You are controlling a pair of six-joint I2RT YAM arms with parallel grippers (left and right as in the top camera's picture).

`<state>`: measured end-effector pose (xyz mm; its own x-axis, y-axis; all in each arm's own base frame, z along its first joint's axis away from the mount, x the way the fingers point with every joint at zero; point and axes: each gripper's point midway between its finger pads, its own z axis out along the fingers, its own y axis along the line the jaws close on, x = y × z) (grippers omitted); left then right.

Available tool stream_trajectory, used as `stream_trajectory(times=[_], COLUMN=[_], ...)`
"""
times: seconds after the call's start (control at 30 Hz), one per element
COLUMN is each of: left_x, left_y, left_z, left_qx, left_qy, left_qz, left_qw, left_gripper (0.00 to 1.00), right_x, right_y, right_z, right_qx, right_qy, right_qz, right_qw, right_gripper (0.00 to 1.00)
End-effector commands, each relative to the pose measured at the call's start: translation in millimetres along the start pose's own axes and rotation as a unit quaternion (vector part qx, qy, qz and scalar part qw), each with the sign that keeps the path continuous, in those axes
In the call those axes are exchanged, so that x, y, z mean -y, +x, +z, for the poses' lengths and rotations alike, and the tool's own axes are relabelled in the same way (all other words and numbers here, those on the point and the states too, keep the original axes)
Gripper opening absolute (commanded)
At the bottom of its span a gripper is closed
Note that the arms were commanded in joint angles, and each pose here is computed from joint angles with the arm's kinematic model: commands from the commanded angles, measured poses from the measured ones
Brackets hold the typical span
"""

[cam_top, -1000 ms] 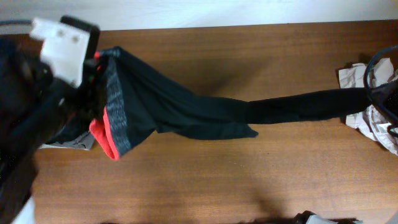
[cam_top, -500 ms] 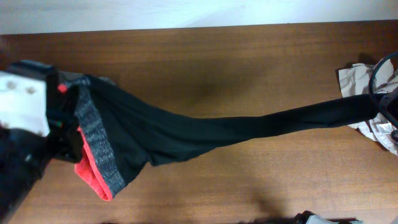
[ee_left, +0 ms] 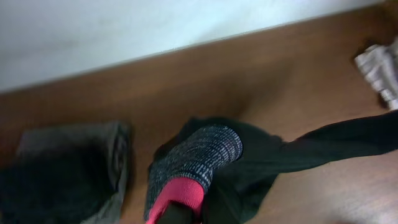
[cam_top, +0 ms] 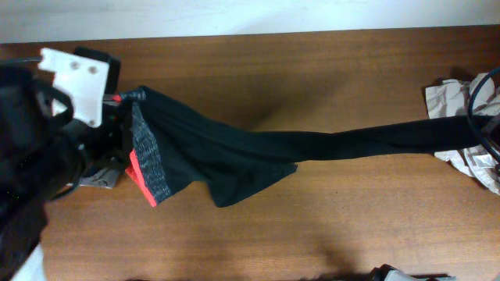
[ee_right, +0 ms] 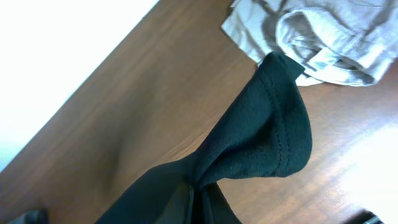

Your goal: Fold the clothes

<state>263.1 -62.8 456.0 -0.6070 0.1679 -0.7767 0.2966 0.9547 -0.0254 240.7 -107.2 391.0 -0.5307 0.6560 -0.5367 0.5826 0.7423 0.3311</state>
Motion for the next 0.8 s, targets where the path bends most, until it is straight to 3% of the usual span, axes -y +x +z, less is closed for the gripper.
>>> stream_trajectory(times=[0.0, 0.3, 0.47, 0.63, 0.77], left_x=[-20.6, -54.8, -91.4, -117.2, -112.1], left_y=[5.7, 22.3, 38.5, 49.6, 45.4], left_z=[28.2, 109.4, 146.8, 168.2, 188.0], left_qx=[-0.048, -0.16, -0.215, -0.238, -0.233], left_qy=[-0.048, -0.108, -0.169, -0.175, -0.135], left_qz=[-0.026, -0.052, -0.083, -0.115, -0.109], left_qw=[0.997, 0.98, 0.958, 0.948, 0.957], left_gripper=[0.01, 0.02, 0.01, 0.0, 0.01], right_x=[13.1, 31.3, 39.3, 52.3, 52.4], right_y=[-5.5, -3.9, -12.0, -7.5, 1.4], right_z=[0.1, 37.9, 79.6, 134.3, 165.6], right_qx=[0.01, -0.055, -0.099, -0.178, -0.229], right_qy=[0.041, 0.088, 0.103, 0.116, 0.106], right_qz=[0.003, 0.013, 0.02, 0.039, 0.051], right_qw=[0.999, 0.995, 0.99, 0.976, 0.966], right_gripper=[0.04, 0.04, 0.04, 0.04, 0.04])
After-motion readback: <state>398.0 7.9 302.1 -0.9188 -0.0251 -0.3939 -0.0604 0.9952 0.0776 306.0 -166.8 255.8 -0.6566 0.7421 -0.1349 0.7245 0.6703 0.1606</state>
